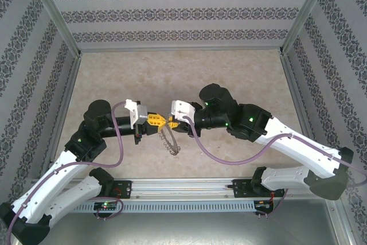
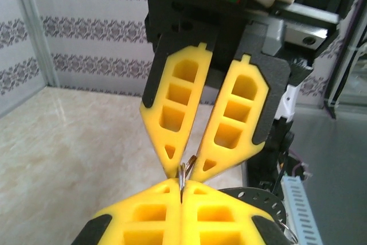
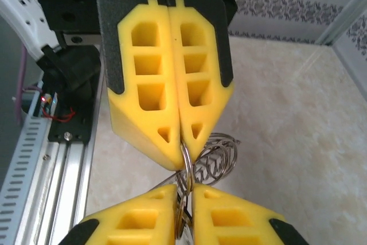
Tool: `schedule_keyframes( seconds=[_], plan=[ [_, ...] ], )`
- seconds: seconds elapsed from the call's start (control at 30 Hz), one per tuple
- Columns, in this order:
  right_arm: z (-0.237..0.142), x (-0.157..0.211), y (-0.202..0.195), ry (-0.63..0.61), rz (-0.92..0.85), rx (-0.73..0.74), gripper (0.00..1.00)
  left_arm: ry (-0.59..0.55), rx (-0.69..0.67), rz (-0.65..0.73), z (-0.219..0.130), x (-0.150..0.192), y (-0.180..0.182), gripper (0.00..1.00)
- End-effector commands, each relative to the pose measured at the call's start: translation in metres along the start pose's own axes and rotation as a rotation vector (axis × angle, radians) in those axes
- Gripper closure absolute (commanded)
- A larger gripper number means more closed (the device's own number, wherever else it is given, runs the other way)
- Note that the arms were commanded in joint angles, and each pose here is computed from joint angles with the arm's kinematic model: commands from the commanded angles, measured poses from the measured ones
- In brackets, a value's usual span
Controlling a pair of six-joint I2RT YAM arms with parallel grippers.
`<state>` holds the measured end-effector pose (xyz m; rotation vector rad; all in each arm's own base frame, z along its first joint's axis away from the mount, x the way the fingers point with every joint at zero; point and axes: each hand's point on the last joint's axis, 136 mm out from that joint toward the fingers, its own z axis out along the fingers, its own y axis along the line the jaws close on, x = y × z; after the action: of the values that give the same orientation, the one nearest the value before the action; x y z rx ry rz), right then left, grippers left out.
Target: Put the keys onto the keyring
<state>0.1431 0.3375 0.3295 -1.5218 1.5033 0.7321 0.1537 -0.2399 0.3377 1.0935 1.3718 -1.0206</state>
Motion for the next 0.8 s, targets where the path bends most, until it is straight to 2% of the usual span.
schedule_keyframes(
  seconds=[0.0, 0.1, 0.23, 0.3, 0.4, 0.47, 0.6, 0.7, 0.77],
  plan=[
    [-0.002, -0.012, 0.013, -0.078, 0.022, -0.077, 0.87, -0.137, 0.04, 0.061, -0.005, -0.038, -0.011, 1.0],
    [-0.001, -0.014, 0.012, -0.09, 0.024, -0.078, 0.87, -0.125, 0.047, 0.05, -0.004, -0.034, -0.011, 1.0],
    [-0.003, -0.015, 0.01, -0.092, 0.017, -0.062, 1.0, -0.094, 0.035, 0.04, -0.002, -0.027, -0.008, 1.0],
    [-0.006, -0.016, 0.007, -0.093, 0.005, -0.041, 1.0, -0.04, 0.004, 0.036, -0.001, -0.018, -0.002, 1.0],
    [-0.008, -0.011, -0.001, -0.045, -0.015, 0.002, 1.0, 0.102, -0.061, 0.036, 0.0, 0.004, 0.012, 0.87],
    [-0.007, -0.004, -0.006, 0.02, -0.031, 0.025, 1.0, 0.178, -0.1, 0.037, 0.0, 0.015, 0.021, 0.86],
    [0.0, 0.007, -0.011, 0.14, -0.07, 0.052, 1.0, 0.275, -0.138, 0.032, 0.0, 0.026, 0.033, 0.89],
    [0.003, 0.004, -0.011, 0.144, -0.084, 0.046, 1.0, 0.302, -0.154, 0.025, 0.001, 0.03, 0.038, 0.93],
    [0.004, 0.001, -0.01, 0.133, -0.086, 0.04, 1.0, 0.293, -0.149, 0.027, 0.002, 0.029, 0.037, 1.0]
  ],
)
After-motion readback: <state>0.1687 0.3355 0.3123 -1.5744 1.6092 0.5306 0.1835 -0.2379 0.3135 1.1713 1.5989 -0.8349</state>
